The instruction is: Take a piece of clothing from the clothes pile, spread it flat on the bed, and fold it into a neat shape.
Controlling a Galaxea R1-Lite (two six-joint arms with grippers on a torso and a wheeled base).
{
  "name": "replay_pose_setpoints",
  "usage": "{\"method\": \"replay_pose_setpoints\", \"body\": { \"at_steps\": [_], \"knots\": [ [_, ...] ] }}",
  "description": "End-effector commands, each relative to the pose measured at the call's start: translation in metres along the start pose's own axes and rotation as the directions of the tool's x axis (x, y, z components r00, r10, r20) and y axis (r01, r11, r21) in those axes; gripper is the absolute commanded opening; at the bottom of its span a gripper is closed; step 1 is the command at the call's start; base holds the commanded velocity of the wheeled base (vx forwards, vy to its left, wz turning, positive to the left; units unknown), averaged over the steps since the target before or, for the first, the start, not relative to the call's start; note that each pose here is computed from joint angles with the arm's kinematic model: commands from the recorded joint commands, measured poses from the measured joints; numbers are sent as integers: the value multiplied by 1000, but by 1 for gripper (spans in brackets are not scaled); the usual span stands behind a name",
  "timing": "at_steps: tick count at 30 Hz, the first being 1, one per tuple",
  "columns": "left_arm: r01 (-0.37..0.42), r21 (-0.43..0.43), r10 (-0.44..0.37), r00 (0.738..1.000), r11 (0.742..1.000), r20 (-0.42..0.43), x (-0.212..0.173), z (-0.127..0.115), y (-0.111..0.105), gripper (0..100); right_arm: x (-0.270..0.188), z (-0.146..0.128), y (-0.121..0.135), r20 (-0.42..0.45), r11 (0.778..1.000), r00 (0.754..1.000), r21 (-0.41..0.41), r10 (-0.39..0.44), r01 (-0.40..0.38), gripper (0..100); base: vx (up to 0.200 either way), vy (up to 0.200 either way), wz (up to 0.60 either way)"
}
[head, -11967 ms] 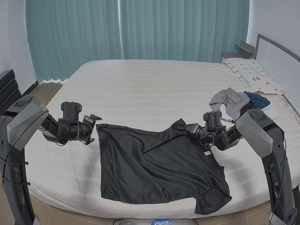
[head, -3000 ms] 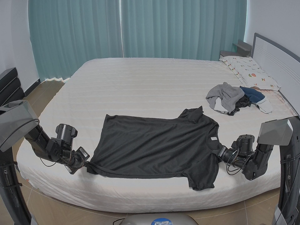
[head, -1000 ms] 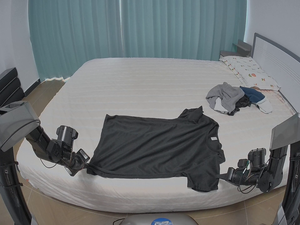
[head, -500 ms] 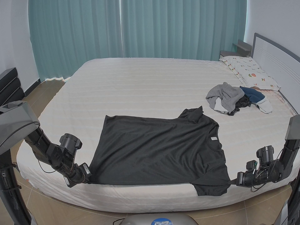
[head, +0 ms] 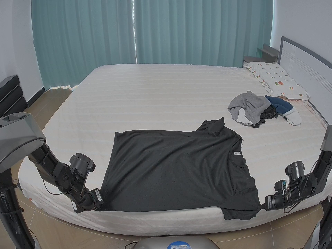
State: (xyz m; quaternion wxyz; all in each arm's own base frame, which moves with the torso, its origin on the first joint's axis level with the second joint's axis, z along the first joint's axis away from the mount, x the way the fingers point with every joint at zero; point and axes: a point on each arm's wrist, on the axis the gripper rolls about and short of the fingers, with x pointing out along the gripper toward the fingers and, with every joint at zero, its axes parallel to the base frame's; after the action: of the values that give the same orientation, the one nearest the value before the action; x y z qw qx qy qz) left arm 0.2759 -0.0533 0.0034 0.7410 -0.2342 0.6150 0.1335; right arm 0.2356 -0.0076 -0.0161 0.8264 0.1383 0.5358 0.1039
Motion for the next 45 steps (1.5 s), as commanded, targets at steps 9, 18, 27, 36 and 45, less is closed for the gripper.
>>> {"method": "replay_pose_setpoints", "body": {
  "at_steps": [9, 18, 27, 36, 45],
  "knots": [
    [9, 8, -10, 1000, 1000, 12, 0, -1, -4, 100, 9, 10, 1, 17, 1000, 1000, 7, 12, -12, 100, 0, 0, 0],
    [83, -2, -83, 993, 997, 78, -16, 9, -11, 100, 1, 35, 16, 138, 984, 988, 157, 68, -90, 100, 0, 0, 0],
    [113, -3, -112, 987, 994, 114, -14, 13, -12, 100, 18, 41, 32, 159, 937, 977, 294, 145, -187, 100, 0, 0, 0],
    [132, -50, -124, 983, 990, 137, -16, 21, -11, 100, 13, 51, 33, 180, 871, 953, 390, 245, -297, 100, 0, 67, 0],
    [136, -59, -126, 982, 989, 144, -16, 24, -10, 100, 14, 55, 32, 220, 869, 942, 377, 252, -320, 100, 0, 133, 0]
  ]
}}
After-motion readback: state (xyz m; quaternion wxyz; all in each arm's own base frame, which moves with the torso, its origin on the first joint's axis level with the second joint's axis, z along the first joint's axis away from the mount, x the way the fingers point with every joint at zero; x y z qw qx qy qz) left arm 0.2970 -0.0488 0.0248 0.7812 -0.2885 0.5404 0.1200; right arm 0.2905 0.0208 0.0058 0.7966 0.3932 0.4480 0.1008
